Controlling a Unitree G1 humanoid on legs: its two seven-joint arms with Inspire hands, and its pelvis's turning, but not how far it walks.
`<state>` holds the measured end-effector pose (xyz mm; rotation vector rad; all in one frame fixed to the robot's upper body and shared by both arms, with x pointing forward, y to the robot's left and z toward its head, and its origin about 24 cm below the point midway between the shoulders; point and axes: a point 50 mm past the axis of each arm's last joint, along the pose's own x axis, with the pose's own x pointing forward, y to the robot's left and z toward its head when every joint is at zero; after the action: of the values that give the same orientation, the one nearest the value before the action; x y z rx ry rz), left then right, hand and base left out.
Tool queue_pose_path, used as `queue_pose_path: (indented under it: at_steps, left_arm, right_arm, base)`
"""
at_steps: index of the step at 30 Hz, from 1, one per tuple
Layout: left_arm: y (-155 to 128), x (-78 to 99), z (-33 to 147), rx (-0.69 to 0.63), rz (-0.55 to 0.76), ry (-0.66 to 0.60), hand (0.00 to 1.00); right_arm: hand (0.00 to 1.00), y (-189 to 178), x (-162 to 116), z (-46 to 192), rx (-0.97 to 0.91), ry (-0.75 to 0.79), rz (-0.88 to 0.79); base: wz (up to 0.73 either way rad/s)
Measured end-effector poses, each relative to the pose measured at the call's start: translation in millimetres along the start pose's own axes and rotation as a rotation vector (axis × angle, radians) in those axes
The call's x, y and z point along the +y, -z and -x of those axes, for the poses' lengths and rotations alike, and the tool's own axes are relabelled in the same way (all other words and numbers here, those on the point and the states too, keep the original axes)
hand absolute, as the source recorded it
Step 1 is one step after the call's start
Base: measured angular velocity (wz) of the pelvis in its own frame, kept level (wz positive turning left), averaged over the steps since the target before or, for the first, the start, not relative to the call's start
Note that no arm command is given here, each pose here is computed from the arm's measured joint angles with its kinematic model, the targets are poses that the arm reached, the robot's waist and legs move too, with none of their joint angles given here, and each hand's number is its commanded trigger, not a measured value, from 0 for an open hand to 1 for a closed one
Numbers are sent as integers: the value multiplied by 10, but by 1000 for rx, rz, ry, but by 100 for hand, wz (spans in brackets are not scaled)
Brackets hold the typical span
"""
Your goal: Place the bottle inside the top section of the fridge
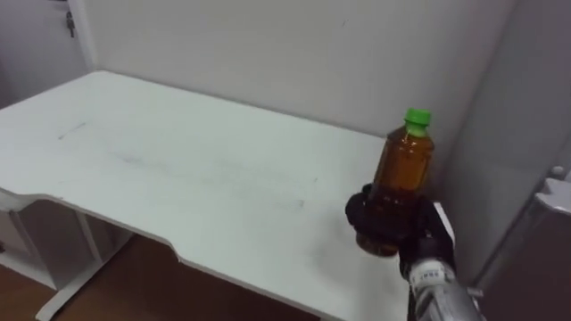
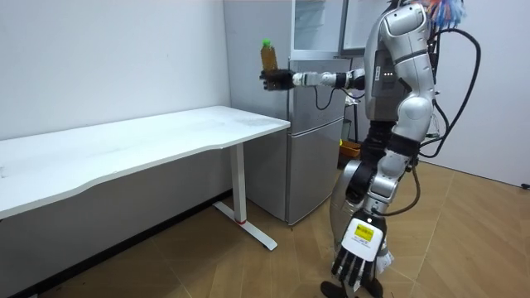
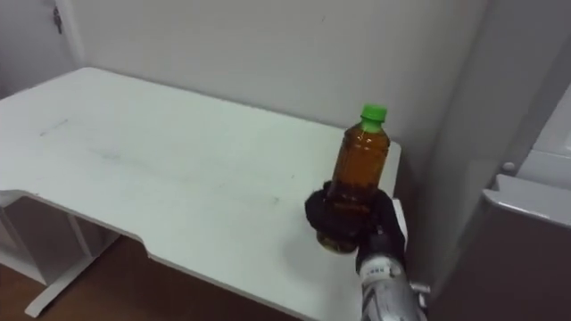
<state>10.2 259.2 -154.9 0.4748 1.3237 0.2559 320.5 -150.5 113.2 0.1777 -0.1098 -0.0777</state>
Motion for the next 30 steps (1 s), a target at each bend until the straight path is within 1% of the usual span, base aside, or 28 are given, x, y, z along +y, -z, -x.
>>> queue_pose_path:
  at_steps: [3, 5, 7, 12, 14, 16, 22, 25, 30]
  left_arm:
    - [74, -10, 11, 29, 15, -16, 0]
    - [94, -8, 12, 36, 16, -31, 0]
    - [146, -12, 15, 61, 16, -42, 0]
    - [204, 5, 17, 88, 35, -56, 0]
    - [246, 21, 19, 108, 53, -63, 0]
    - [289, 35, 24, 126, 65, -72, 0]
    - [389, 32, 49, 161, 84, -76, 0]
    - [393, 55, 47, 160, 95, -83, 0]
    - [395, 80, 44, 160, 110, -89, 0]
  right_arm:
    - [100, -104, -33, 27, -46, -7, -3]
    - [100, -164, -105, 60, -83, 0, 47]
    - [100, -223, -103, 81, -117, -46, 108]
    - [100, -399, -120, 101, -190, -93, 168]
    - [100, -463, -188, 88, -209, -78, 179]
    - [100, -578, -330, 65, -244, -25, 192]
    - [100, -833, -605, 52, -320, 85, 222]
    - [100, -912, -683, 57, -345, 125, 232]
    - [100, -994, -718, 73, -377, 141, 231]
  base:
    - [-21]
    - [-14]
    - [-15]
    - [-3]
    - [-7]
    - [-13]
    - [-9]
    - [-14]
    - [-9]
